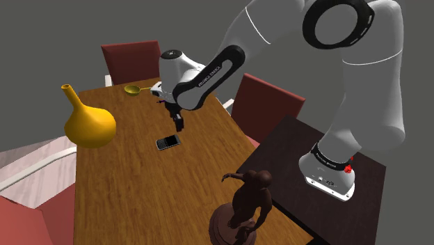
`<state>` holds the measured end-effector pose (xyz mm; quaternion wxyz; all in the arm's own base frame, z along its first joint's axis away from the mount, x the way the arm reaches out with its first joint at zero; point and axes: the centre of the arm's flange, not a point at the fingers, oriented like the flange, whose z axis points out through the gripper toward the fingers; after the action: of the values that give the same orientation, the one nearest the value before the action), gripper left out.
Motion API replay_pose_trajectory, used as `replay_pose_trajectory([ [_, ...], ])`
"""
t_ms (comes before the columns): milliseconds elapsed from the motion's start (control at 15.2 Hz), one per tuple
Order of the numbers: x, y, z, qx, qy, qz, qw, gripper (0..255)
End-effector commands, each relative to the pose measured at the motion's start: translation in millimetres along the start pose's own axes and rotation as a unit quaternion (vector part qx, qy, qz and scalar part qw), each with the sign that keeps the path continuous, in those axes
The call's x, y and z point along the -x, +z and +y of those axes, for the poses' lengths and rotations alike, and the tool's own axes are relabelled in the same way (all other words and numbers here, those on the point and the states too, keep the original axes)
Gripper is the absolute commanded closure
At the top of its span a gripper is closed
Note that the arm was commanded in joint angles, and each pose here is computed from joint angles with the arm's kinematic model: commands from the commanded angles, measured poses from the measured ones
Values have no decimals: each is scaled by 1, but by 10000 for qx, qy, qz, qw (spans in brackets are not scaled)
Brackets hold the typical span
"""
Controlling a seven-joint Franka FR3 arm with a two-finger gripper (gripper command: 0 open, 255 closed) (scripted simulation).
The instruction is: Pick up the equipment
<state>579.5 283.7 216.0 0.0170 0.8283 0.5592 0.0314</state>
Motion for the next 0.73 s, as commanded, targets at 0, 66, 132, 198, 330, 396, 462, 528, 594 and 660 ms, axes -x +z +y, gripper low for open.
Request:
replay_pose_trajectory([
  [0,-17,17,-9,-20,-297,7,9996,0],
  [66,-25,26,-14,-30,-443,10,9990,0],
  [132,-33,35,-19,-40,-588,13,9983,0],
  [198,-41,44,-24,-49,-732,15,9973,0],
  [330,-42,50,-25,-51,-753,16,9971,0],
  [396,-42,56,-25,-51,-753,16,9971,0],
  [462,-42,61,-26,-51,-753,16,9971,0],
  [528,-42,66,-26,-51,-753,16,9971,0],
  [594,-41,72,-26,-51,-753,16,9971,0],
  [660,-41,77,-27,-51,-753,16,9971,0],
])
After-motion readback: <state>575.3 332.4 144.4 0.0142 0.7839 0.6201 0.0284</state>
